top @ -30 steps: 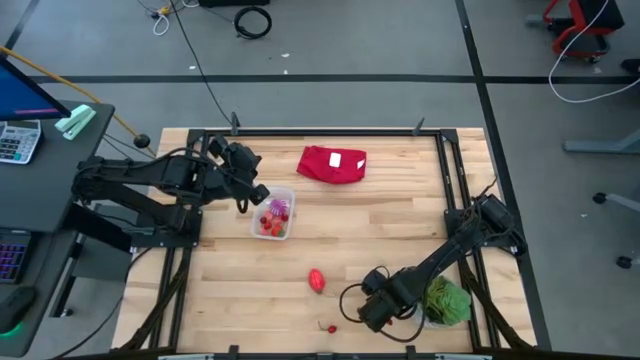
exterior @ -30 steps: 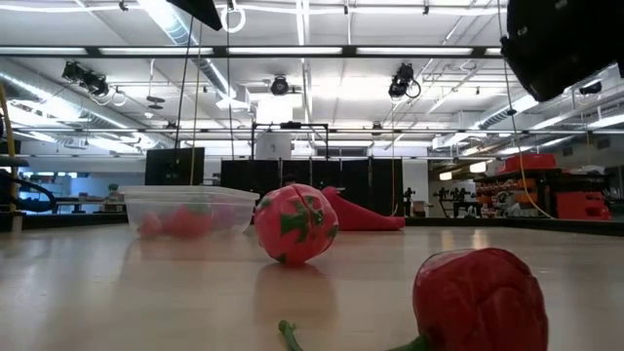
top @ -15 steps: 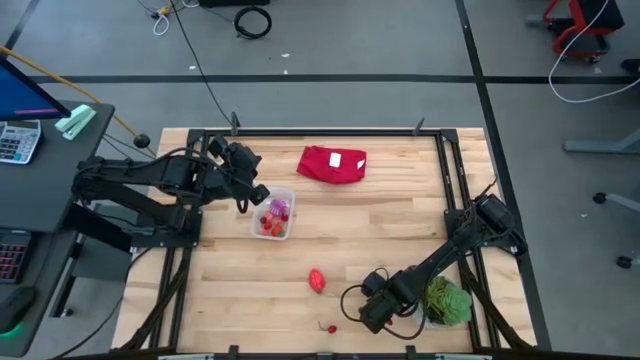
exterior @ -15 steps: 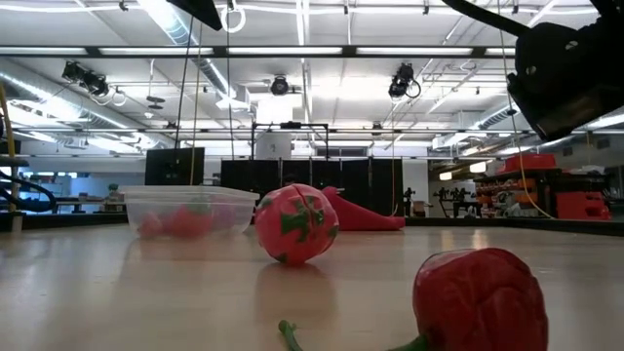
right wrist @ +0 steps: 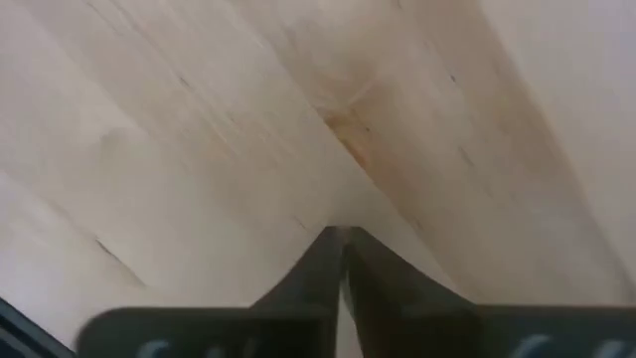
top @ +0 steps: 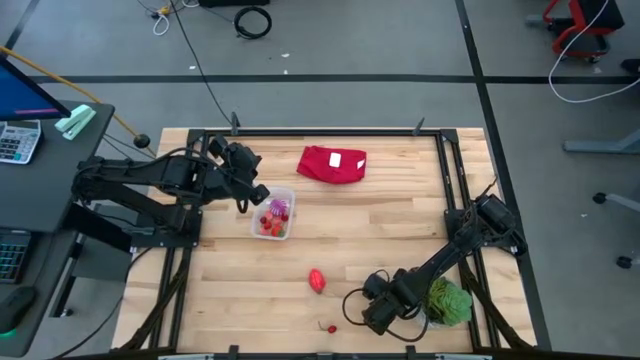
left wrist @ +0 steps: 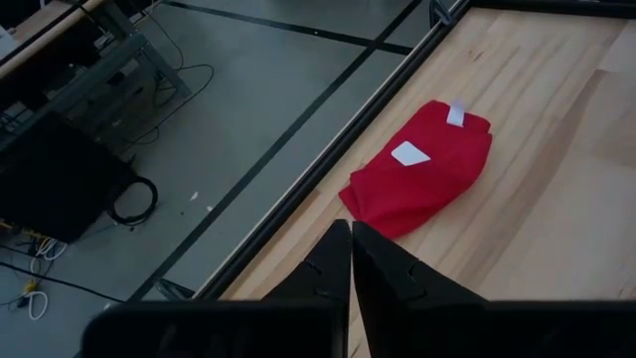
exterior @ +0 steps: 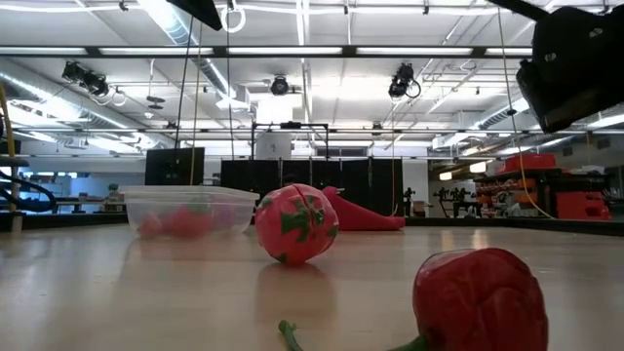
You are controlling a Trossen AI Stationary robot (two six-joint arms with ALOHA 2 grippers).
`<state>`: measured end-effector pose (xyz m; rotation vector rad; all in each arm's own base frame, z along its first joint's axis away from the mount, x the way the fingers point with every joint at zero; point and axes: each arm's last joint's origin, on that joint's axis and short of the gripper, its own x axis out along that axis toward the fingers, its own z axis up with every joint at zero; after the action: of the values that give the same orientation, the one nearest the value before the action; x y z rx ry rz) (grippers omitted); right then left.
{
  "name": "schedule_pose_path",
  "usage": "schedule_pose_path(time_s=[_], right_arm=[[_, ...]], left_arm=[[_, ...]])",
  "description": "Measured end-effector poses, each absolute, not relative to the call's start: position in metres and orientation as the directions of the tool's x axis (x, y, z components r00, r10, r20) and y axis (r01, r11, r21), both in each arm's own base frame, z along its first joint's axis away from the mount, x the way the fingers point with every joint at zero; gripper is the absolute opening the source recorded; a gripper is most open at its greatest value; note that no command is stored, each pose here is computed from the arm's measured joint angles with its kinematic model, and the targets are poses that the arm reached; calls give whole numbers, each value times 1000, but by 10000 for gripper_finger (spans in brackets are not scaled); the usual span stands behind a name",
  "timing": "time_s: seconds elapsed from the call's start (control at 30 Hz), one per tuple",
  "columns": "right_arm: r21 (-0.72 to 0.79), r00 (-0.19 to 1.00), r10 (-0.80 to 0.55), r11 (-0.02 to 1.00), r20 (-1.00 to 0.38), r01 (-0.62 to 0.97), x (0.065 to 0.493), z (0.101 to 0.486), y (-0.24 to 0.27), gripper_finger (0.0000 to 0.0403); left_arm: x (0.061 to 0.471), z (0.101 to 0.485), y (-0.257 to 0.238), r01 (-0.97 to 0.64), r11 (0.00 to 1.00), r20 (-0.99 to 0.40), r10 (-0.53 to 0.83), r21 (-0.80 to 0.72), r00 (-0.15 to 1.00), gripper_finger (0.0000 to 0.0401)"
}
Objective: Pick and placing Produce into tupperware
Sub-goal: Put the red cherry in the transparent bin
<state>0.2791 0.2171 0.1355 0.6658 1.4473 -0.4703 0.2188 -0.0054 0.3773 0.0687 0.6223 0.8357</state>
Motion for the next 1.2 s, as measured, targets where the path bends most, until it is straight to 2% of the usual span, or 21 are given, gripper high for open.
schedule_pose_path(time_s=[0.17,0.4,0.57,0.67,0.77,0.87,1.2], right_arm=[[131,131,63,773,-989,620,282,138,214,11],[78,378,-197,795,-905,601,305,159,181,6],[22,562,-434,778,-705,628,336,185,137,4],[31,643,-518,765,-564,643,361,199,110,5],[62,715,-528,784,-459,618,385,211,83,6],[136,781,-472,815,-409,564,404,210,58,4],[368,951,-274,877,-147,309,457,162,18,5]], left_arm=[[219,377,-5,-672,679,-489,711,293,505,12],[219,378,-5,-674,679,-487,711,290,507,20],[220,378,-5,-677,680,-482,710,282,513,21],[220,379,-5,-678,680,-481,710,279,514,15],[220,379,-6,-676,681,-478,710,281,517,11],[220,379,-6,-658,686,-478,711,310,516,9],[220,379,-4,-671,659,-454,740,339,497,23]])
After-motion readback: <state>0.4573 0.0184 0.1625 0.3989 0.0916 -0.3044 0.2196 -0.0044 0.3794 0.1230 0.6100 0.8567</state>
